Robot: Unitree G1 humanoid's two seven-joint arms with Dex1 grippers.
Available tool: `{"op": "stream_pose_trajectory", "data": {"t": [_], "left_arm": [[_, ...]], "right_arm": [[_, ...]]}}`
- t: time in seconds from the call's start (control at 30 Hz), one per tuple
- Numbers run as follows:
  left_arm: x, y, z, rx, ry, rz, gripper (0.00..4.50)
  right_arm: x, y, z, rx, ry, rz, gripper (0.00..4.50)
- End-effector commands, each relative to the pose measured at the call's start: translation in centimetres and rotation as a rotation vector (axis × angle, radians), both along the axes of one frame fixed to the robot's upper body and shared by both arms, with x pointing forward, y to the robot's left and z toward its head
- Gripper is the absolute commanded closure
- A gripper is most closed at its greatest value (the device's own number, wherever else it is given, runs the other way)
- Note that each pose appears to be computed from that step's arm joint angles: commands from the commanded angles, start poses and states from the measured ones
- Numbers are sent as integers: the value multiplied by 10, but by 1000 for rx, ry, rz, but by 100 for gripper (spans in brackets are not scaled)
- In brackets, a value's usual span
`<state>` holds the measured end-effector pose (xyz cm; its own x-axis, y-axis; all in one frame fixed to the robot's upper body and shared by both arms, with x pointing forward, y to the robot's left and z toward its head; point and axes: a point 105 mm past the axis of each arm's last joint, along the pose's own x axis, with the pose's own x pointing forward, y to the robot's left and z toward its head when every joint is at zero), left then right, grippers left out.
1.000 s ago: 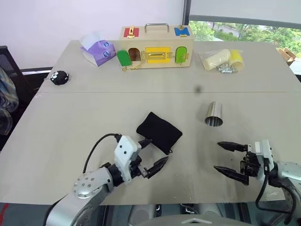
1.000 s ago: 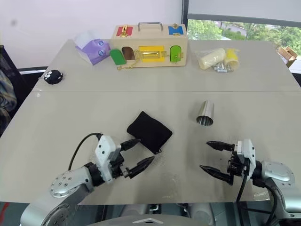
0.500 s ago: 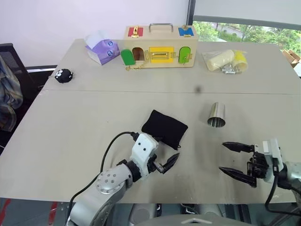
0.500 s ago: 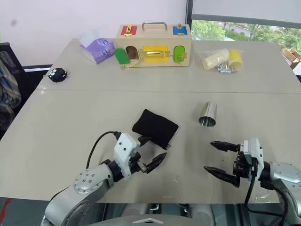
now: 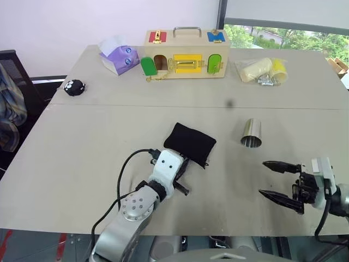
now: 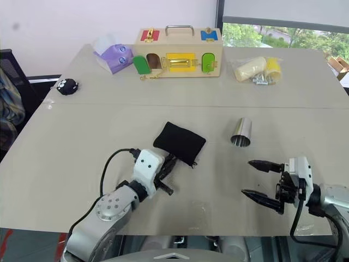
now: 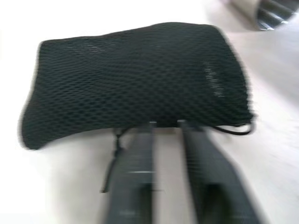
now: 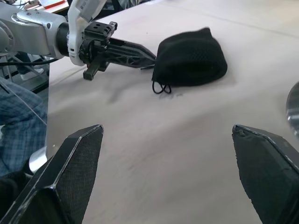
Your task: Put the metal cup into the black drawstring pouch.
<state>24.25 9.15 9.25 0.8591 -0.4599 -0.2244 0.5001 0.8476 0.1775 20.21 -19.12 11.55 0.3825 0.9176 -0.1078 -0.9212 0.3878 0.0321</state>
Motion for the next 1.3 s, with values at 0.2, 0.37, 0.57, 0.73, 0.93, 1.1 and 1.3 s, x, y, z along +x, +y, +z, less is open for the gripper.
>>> {"op": "stream_pose_trajectory", "data": {"t": [0.2, 0.37, 0.57, 0.73, 0.93, 1.1, 1.3], "left_arm": [[19, 40, 12, 95, -128, 158, 446], [-3, 10, 33, -227, -88, -83, 423], [-16, -13, 37, -295, 3, -271, 178], [15, -29, 26, -66, -46, -246, 6], [35, -50, 12, 72, -52, -237, 6], [34, -62, 9, 64, -34, -241, 6], [32, -61, 8, 77, -40, -233, 6]], "right_arm": [[-1, 0, 5, 9, -25, 2, 0], [-2, 2, 1, 17, -29, -13, 0], [-3, 4, 0, 27, -38, -29, 0], [-4, 5, -1, 32, -35, -32, 0], [-8, 3, 0, 28, -36, -45, 0], [-10, -1, 2, 21, -37, -57, 0], [-8, -3, 2, 15, -40, -59, 0]]}}
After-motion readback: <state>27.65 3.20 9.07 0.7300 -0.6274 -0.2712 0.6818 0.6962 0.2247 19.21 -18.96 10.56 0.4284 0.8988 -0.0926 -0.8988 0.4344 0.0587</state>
